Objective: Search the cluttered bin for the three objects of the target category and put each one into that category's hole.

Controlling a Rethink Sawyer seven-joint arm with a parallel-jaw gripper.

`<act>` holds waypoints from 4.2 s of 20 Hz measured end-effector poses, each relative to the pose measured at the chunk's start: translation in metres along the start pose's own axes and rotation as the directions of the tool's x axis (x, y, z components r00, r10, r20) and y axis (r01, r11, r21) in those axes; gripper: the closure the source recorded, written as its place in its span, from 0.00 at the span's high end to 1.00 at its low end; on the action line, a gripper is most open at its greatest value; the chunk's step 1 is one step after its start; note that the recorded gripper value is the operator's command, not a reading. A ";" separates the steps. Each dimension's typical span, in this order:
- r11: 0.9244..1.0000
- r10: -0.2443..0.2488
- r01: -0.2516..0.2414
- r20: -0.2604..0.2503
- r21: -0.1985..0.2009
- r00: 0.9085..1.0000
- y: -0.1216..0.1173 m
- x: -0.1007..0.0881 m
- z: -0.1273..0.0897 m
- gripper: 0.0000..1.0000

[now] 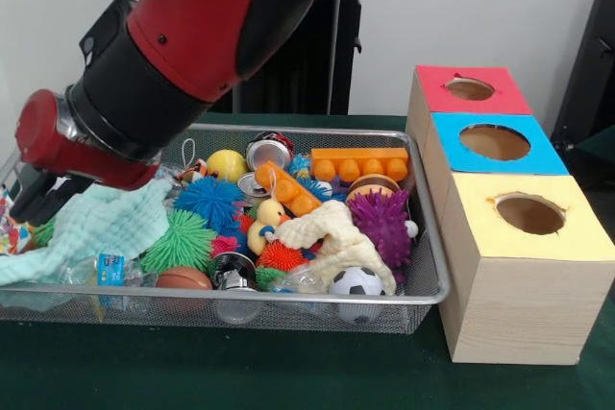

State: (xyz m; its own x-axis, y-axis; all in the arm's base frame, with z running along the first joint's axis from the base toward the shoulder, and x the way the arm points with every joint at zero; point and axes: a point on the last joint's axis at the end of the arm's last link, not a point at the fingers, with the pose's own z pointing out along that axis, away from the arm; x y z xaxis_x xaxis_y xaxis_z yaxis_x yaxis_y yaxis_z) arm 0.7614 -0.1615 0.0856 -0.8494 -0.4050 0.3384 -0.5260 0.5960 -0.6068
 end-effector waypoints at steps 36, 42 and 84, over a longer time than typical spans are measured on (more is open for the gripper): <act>1.000 -0.027 0.028 -0.163 0.002 0.986 0.012 0.010 0.041 1.00; 1.000 -0.030 0.029 -0.194 -0.006 0.980 0.018 0.007 0.048 1.00; 0.958 0.175 -0.150 0.085 -0.246 0.981 -0.046 0.103 0.052 1.00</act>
State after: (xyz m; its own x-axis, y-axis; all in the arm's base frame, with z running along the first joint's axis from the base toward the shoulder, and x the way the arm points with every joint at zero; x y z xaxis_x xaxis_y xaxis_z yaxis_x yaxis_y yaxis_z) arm 0.7005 -0.2667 0.1105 -0.9217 -0.3513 0.1646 -0.3870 0.8021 -0.4549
